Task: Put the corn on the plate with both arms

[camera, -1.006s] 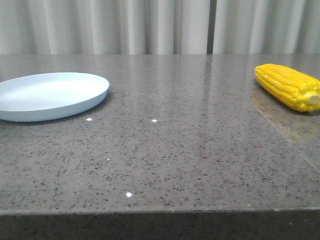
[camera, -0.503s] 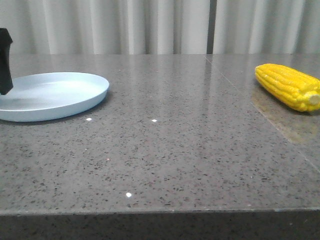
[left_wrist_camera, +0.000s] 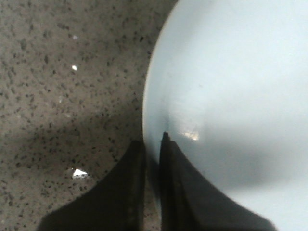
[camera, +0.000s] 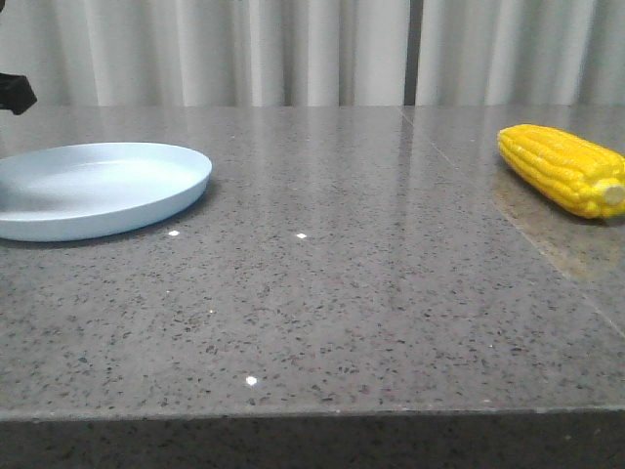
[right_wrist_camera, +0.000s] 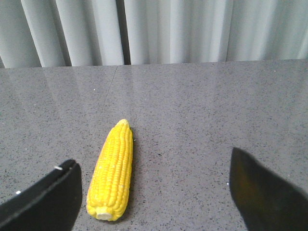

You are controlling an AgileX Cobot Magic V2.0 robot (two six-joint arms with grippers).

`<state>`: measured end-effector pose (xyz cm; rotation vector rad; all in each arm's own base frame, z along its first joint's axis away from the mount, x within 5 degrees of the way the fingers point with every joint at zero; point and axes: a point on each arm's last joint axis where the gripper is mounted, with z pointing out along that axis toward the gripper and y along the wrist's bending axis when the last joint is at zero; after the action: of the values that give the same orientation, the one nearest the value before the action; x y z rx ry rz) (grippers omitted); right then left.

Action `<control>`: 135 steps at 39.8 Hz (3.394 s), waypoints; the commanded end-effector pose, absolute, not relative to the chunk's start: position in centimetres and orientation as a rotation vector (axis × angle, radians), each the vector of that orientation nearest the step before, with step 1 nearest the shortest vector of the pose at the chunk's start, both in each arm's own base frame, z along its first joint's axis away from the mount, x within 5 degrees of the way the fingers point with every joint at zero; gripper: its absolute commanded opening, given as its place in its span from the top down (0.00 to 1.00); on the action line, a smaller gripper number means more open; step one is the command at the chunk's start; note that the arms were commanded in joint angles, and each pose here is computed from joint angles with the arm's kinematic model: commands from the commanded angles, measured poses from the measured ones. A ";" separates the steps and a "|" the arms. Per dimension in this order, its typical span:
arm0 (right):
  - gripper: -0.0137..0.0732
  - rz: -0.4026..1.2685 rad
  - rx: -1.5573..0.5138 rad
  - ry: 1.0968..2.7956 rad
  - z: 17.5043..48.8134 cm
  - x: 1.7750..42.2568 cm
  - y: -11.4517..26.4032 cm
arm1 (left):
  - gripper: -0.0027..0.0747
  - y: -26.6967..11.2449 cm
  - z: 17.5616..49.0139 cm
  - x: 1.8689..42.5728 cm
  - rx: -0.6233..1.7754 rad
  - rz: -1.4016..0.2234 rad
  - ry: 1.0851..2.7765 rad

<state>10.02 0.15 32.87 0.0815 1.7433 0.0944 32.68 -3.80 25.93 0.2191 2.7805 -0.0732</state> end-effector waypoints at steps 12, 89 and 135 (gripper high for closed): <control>0.10 0.080 0.080 1.627 34.8 10.1 0.0 | 0.99 -6.5 31.5 33.4 0.186 -0.298 2.614; 0.10 0.080 0.080 1.627 34.8 10.1 0.0 | 0.87 -5.2 34.5 26.7 0.115 -0.227 2.189; 0.10 0.080 0.080 1.627 34.8 10.1 0.0 | 0.99 -0.5 30.6 3.5 0.153 -0.071 1.478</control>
<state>10.02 0.15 32.87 0.0815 1.7433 0.0944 3.62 -0.47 29.15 0.1641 1.5654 -0.0641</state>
